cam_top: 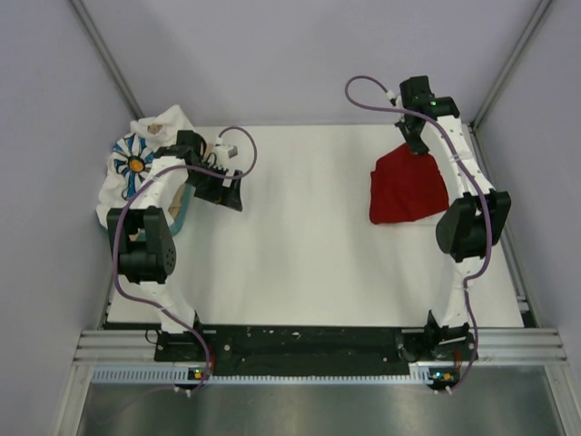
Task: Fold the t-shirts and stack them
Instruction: Put the neatly folded tshirt into the corner of the board with the right arm
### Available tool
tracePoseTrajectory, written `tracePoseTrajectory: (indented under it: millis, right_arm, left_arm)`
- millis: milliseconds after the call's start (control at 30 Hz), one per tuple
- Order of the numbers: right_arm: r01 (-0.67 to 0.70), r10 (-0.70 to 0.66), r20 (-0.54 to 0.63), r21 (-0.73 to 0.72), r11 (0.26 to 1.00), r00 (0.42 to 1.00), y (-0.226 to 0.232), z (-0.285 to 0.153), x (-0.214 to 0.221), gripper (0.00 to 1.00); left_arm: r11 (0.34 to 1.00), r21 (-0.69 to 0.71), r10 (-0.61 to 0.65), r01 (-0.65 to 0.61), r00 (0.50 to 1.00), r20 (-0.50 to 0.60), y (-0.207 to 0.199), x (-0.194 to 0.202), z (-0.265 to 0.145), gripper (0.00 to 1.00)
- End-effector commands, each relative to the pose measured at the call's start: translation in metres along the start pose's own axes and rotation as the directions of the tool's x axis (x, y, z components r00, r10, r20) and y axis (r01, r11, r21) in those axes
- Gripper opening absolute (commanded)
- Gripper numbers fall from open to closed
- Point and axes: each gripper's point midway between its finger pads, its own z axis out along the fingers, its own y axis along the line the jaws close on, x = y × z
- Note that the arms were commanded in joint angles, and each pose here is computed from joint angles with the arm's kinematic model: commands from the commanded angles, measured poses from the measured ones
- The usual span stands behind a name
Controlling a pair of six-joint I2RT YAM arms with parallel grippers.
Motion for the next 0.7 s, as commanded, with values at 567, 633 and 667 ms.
tracePoseTrajectory:
  millis: [567, 633, 667]
  right_arm:
    - [-0.070, 0.047, 0.262, 0.081, 0.994, 0.964, -0.060, -0.109, -0.024, 0.00]
    - [-0.075, 0.055, 0.288, 0.059, 0.995, 0.956, -0.058, -0.116, -0.026, 0.00]
    - [-0.073, 0.056, 0.296, 0.049, 0.996, 0.954, -0.057, -0.118, -0.027, 0.00]
  left_arm:
    - [0.999, -0.001, 0.034, -0.034, 0.998, 0.045, -0.005, -0.011, -0.010, 0.99]
    - [0.999, -0.002, 0.033, -0.033, 0.998, 0.045, -0.004, -0.011, -0.010, 0.99]
    - [1.000, 0.000, 0.032, -0.032, 0.999, 0.044, -0.004, -0.011, -0.009, 0.99]
